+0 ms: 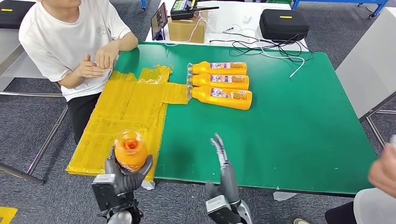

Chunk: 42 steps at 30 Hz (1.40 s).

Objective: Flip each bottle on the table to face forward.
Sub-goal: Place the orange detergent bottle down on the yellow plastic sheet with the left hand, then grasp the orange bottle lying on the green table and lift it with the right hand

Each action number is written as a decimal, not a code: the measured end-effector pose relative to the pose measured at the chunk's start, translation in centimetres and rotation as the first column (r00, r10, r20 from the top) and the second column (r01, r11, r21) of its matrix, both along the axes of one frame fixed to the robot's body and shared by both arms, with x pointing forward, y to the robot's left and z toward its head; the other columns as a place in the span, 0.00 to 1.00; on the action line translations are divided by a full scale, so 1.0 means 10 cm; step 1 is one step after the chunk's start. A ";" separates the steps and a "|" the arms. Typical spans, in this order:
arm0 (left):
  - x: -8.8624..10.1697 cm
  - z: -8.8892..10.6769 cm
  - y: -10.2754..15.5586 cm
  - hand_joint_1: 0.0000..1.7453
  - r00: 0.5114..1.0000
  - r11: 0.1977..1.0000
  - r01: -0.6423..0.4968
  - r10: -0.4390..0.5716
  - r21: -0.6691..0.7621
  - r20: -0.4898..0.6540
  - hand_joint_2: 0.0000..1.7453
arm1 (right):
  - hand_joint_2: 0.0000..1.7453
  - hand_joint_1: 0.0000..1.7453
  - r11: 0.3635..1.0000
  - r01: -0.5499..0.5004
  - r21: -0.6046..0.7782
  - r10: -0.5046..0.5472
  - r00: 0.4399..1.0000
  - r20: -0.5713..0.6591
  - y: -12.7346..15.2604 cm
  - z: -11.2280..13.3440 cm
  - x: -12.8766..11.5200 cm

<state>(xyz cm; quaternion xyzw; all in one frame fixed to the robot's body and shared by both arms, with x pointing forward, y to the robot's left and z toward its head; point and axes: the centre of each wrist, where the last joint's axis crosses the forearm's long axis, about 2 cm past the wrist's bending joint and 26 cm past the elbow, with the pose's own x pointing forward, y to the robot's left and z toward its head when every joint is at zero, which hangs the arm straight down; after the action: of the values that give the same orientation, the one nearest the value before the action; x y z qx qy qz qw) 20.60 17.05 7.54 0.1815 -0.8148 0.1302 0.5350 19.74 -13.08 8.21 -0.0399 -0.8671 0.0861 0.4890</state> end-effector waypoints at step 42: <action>1.16 -0.45 0.61 0.00 0.707 0.736 0.598 -0.297 0.318 -0.642 0.00 | 0.00 0.00 0.988 -0.045 0.145 0.048 0.999 -0.019 0.11 0.12 0.21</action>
<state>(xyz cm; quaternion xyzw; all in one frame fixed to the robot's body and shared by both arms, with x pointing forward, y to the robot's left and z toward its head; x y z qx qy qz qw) 32.18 23.15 3.00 0.1326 -0.6479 -0.2851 0.6938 21.88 -11.98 9.45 0.0169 -0.8662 0.0347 0.4983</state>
